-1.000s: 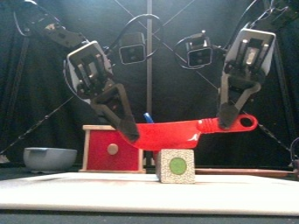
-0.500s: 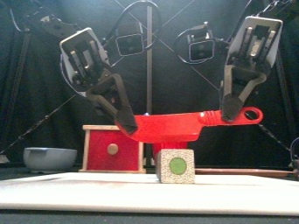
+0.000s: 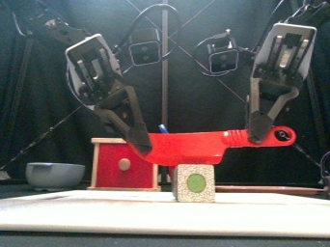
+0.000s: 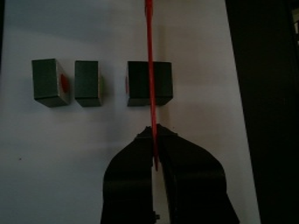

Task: Place sushi on board then cut the sushi with the knife then place the pieces on the plate
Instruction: Cut the sushi into 4 pieces

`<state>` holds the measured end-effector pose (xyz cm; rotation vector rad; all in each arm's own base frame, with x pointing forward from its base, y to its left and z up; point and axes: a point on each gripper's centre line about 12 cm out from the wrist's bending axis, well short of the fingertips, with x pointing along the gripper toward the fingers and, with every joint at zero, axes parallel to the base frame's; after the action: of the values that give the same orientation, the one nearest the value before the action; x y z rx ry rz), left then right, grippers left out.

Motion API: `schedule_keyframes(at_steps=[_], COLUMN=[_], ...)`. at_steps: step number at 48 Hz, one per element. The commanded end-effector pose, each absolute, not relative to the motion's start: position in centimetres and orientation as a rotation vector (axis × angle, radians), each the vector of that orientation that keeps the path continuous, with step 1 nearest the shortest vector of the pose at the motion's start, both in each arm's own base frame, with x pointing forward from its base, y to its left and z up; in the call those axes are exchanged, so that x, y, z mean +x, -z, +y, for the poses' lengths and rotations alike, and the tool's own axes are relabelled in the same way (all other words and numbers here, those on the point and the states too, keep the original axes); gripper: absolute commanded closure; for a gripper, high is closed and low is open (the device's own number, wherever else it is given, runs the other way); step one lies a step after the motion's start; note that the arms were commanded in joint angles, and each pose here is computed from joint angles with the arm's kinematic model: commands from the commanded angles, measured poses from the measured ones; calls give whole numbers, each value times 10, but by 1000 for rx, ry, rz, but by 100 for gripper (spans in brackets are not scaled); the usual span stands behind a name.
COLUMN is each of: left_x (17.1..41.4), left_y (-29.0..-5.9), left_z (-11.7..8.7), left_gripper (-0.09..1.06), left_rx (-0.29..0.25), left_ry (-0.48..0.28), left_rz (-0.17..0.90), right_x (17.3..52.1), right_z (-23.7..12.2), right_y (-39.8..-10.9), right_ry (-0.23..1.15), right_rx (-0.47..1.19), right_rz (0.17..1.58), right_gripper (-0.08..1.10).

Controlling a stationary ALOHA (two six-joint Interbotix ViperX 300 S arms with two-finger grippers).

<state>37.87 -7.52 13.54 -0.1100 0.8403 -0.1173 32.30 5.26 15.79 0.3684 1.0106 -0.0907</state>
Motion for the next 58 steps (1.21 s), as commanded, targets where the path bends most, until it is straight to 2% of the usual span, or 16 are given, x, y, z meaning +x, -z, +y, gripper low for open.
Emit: schedule_keyframes(at_steps=[1,17,39,46,58], left_x=[382,382,380,380,378], left_y=[-143,-139,-112,-104,-106], left_z=[-80,-80,-82,-85,-98], left_gripper=[60,60,60,60,60], left_rx=[-112,-112,-140,-149,-172], left_ry=[128,126,107,106,123], left_rz=[821,832,905,926,923], right_x=[324,324,324,324,322], right_z=[52,54,62,67,81], right_y=[-163,-159,-133,-126,-126], right_ry=[92,93,100,99,74], right_rx=[382,383,384,389,411], right_rz=[997,1009,1093,1114,1126], right_gripper=[71,71,71,71,71])
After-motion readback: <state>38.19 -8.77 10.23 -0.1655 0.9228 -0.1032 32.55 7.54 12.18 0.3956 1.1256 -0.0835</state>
